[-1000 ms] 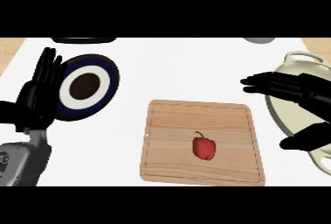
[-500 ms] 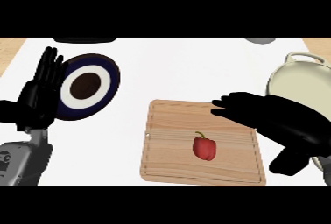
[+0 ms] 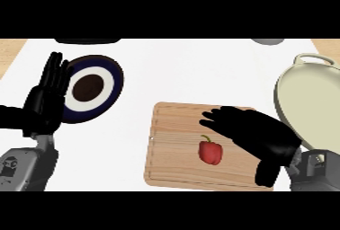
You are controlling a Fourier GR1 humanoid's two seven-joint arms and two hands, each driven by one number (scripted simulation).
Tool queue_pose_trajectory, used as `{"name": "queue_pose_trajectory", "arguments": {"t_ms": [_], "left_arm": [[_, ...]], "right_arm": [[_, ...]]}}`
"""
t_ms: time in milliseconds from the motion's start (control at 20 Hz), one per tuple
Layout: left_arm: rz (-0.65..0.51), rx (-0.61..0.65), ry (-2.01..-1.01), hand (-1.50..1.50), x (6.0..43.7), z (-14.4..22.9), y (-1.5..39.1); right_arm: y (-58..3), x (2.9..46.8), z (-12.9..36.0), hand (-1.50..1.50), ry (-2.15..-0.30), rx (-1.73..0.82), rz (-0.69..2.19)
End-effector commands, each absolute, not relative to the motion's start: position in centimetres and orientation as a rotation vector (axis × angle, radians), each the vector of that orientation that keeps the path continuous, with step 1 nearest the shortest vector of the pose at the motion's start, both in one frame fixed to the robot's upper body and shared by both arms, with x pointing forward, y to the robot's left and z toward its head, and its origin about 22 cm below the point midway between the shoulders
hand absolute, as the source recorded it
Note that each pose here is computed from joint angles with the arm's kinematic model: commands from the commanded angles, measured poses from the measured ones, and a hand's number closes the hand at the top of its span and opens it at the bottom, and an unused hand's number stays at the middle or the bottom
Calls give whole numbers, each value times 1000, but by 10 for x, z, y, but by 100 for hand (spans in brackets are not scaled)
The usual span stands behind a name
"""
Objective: Pick the bell pepper from the cutting board and place it in the pot
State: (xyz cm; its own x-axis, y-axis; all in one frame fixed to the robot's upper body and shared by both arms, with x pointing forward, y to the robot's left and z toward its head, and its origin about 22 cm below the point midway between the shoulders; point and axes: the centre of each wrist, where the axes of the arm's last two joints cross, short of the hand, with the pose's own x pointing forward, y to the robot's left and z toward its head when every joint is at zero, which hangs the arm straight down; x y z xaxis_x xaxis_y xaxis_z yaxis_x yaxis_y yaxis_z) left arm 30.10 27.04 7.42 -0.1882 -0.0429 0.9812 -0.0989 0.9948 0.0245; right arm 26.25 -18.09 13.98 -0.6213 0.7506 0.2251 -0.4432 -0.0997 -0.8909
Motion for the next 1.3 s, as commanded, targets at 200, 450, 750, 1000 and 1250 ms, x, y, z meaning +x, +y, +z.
{"name": "queue_pose_trajectory", "arguments": {"t_ms": [200,450,750,1000,1250], "left_arm": [[37,108,-1773,0,300,70,277],[60,100,-1760,0,312,83,257],[57,119,-1763,0,307,73,274],[42,112,-1774,0,303,75,265],[51,70,-1748,0,311,83,275]], "right_arm": [[-170,251,104,-150,-1356,-357,1856],[-167,262,83,-150,-1404,-335,1859],[-163,251,87,-150,-1322,-460,1860],[-153,246,50,-150,-1293,-469,1848],[-143,267,45,-150,-1317,-447,1856]]}}
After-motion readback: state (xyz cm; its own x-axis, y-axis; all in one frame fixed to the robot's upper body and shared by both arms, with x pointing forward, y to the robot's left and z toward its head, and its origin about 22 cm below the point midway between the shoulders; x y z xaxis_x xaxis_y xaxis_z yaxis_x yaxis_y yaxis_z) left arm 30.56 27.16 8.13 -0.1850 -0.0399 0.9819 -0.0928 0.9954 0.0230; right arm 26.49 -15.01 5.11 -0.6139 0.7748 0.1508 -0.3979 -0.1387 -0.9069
